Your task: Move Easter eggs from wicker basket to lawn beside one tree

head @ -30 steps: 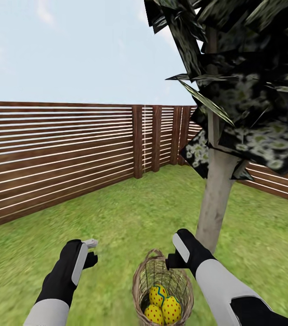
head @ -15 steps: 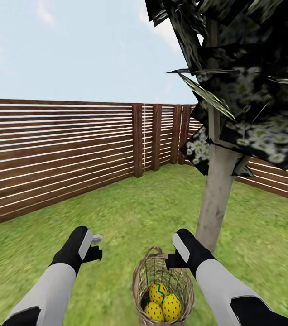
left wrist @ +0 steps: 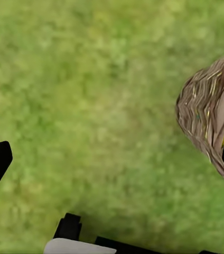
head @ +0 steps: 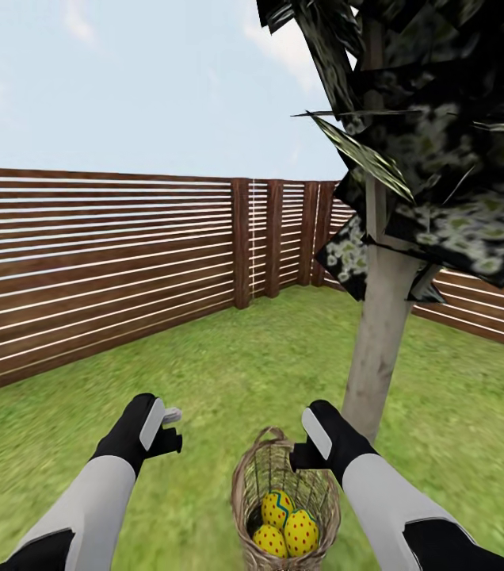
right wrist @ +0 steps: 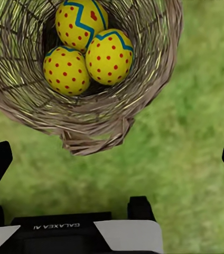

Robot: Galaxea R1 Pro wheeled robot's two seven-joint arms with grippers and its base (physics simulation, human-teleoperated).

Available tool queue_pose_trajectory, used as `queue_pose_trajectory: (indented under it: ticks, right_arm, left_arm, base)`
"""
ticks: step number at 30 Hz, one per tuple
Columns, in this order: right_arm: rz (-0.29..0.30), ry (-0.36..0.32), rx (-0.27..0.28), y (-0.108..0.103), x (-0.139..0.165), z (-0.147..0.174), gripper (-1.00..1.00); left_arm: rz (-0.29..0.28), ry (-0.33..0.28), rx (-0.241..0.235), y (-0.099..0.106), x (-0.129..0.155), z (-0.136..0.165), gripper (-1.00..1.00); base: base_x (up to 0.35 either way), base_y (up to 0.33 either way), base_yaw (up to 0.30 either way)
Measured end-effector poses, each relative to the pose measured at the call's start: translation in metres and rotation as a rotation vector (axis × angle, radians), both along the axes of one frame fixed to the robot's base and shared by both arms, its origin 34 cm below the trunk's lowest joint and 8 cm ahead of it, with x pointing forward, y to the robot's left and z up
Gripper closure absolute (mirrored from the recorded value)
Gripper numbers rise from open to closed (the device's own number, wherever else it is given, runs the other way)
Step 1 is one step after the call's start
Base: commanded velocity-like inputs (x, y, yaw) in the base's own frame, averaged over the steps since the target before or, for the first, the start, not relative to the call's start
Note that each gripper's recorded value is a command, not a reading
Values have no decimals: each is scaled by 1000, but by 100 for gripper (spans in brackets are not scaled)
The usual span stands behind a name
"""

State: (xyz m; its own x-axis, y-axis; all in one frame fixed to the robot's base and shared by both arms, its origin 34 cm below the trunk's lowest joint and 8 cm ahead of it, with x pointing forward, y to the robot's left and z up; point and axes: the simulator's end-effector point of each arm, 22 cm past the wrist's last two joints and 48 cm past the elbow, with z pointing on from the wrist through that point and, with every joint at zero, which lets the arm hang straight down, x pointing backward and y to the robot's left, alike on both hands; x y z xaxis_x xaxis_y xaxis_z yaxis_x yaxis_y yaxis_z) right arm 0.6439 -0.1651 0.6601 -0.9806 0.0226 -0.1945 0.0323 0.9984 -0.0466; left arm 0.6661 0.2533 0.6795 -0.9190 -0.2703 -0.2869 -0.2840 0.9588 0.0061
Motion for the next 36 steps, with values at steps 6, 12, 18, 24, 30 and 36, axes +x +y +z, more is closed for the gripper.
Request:
queue_pose_trajectory:
  ticks: [6,12,18,24,30,36]
  right_arm:
    - [-3,-8,0,0,0,-11,-100]
    - [-4,-13,1,0,0,-22,-100]
    - [-10,-28,3,0,2,-33,-100]
    - [-17,-55,3,0,6,-43,-100]
    - [-18,-76,6,1,10,-49,-100]
    - [-19,-108,10,1,17,-51,-100]
  left_arm:
    - [0,-3,-10,-5,-1,-11,-100]
    - [0,-7,-15,-7,-1,-22,-100]
    - [1,-9,-18,-8,-2,-34,-100]
    - [3,-11,-18,-6,-3,-45,-100]
    - [3,-12,-19,-6,-5,-57,-100]
    - [3,-13,-19,-7,-7,-69,-100]
  base:
    - [0,0,0]
    - [0,0,0]
    - [0,0,0]
    - [0,0,0]
    - [0,0,0]
    - [0,0,0]
